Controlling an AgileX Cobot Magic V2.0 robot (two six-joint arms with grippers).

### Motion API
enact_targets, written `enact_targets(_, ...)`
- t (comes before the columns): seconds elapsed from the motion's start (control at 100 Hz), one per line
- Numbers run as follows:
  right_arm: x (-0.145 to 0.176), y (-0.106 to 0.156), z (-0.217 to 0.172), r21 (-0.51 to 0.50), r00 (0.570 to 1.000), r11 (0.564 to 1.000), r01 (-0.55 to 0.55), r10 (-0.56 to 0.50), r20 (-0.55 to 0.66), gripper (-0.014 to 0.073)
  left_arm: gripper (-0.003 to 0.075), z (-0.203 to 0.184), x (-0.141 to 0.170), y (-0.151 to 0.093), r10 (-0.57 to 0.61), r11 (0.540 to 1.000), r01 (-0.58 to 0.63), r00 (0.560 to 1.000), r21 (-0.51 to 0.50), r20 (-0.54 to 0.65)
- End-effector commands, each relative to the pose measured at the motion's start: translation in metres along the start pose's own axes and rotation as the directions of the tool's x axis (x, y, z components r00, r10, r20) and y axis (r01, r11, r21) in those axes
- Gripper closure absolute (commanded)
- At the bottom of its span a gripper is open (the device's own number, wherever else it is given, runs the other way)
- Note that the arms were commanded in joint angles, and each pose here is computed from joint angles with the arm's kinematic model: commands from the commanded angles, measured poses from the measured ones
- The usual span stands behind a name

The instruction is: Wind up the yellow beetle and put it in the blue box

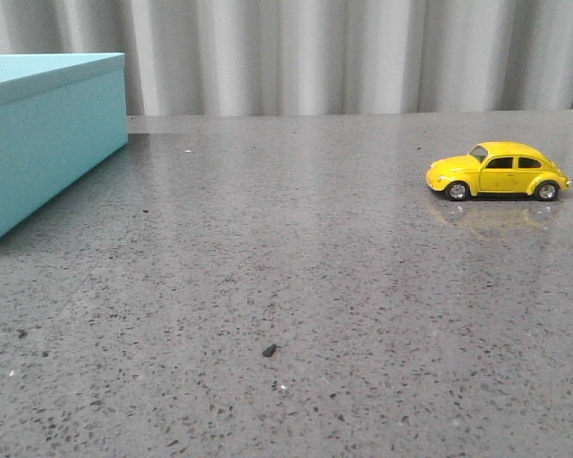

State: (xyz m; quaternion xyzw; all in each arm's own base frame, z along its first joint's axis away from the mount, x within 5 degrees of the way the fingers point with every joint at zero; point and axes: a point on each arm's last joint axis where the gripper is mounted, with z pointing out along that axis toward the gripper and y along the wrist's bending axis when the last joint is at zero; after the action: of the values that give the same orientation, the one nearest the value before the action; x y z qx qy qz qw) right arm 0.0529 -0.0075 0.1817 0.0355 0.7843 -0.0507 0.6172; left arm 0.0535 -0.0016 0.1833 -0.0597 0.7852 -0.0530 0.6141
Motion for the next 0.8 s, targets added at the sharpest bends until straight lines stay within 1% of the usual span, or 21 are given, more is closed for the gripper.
enact_targets(0.0,0.0055,-0.0001,0.0009,0.005,1.000,1.000,0.010,-0.010,0.009,0.0657,0.0741,0.0004,0.0034,0.0007,0.009,1.000,-0.010,0.999,0.008,0.044)
enact_targets(0.63,0.0053,-0.0002,0.0009,0.007,1.000,1.000,0.014,-0.014,0.011,0.0657,0.0741,0.0004,0.0030,0.0006,0.009,1.000,-0.010,0.999,0.009,0.049)
enact_targets(0.71,0.0051,-0.0002,0.0009,0.006,1.000,1.000,0.014,-0.014,0.013,0.0657,0.0741,0.0003,0.0015,0.0005,0.009,1.000,-0.010,0.998,0.010,0.065)
enact_targets(0.79,0.0024,-0.0001,0.0009,0.006,0.999,1.000,0.014,-0.014,0.043,0.0657,0.0741,0.0001,-0.0018,0.0003,0.009,1.000,-0.010,0.995,0.012,0.102)
